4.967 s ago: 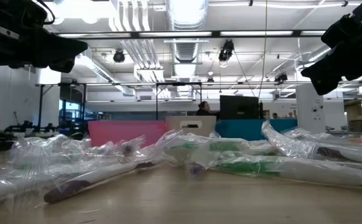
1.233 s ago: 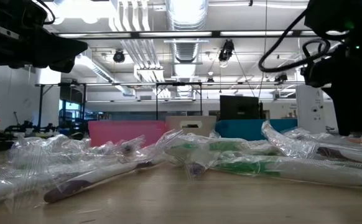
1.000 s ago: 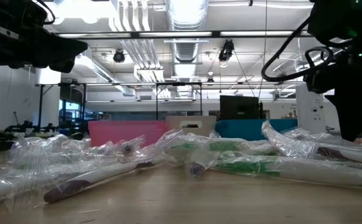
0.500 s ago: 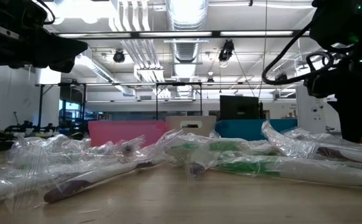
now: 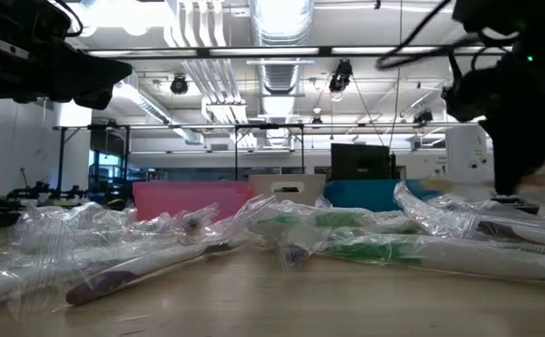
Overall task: Pick & Place Toothbrushes
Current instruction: Put the orange toothbrush into the blue bin
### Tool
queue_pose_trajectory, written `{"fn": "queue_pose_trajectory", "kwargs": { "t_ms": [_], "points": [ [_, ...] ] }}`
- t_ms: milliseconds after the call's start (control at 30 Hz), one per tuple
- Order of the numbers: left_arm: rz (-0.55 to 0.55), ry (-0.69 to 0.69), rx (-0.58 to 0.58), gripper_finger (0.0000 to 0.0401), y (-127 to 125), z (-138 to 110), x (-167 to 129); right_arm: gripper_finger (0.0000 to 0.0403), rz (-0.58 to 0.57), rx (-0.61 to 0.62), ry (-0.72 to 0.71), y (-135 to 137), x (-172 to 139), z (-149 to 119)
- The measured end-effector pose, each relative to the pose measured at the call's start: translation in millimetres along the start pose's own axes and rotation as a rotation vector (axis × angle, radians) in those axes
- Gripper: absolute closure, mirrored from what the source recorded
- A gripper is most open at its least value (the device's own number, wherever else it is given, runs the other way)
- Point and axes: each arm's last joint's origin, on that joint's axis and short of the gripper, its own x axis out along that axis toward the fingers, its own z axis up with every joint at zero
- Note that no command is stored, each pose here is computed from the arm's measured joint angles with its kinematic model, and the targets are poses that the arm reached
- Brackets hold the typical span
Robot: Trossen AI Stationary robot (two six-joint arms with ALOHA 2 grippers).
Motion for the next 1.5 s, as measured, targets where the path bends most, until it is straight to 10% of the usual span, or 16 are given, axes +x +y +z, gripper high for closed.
{"fn": "queue_pose_trajectory", "kwargs": {
  "t_ms": [633,1133,1300,1500],
  "points": [
    [0.0,0.0,0.0,0.0383,0.0,0.0,0.0,0.0377,0.043,-0.083,-0.041,10.4,-27.0,52.4],
    [0.001,0.0,0.0,0.0383,0.1,0.0,0.0,0.0381,0.32,-0.198,0.319,13.6,-17.8,39.5],
    [0.0,0.0,0.0,0.0383,0.0,0.0,0.0,0.0379,0.066,-0.061,0.168,-3.0,-15.0,46.5],
    [0.0,0.0,0.0,0.0383,0.0,0.0,0.0,0.0362,0.066,-0.124,0.133,-2.7,-13.8,47.3]
  ]
}}
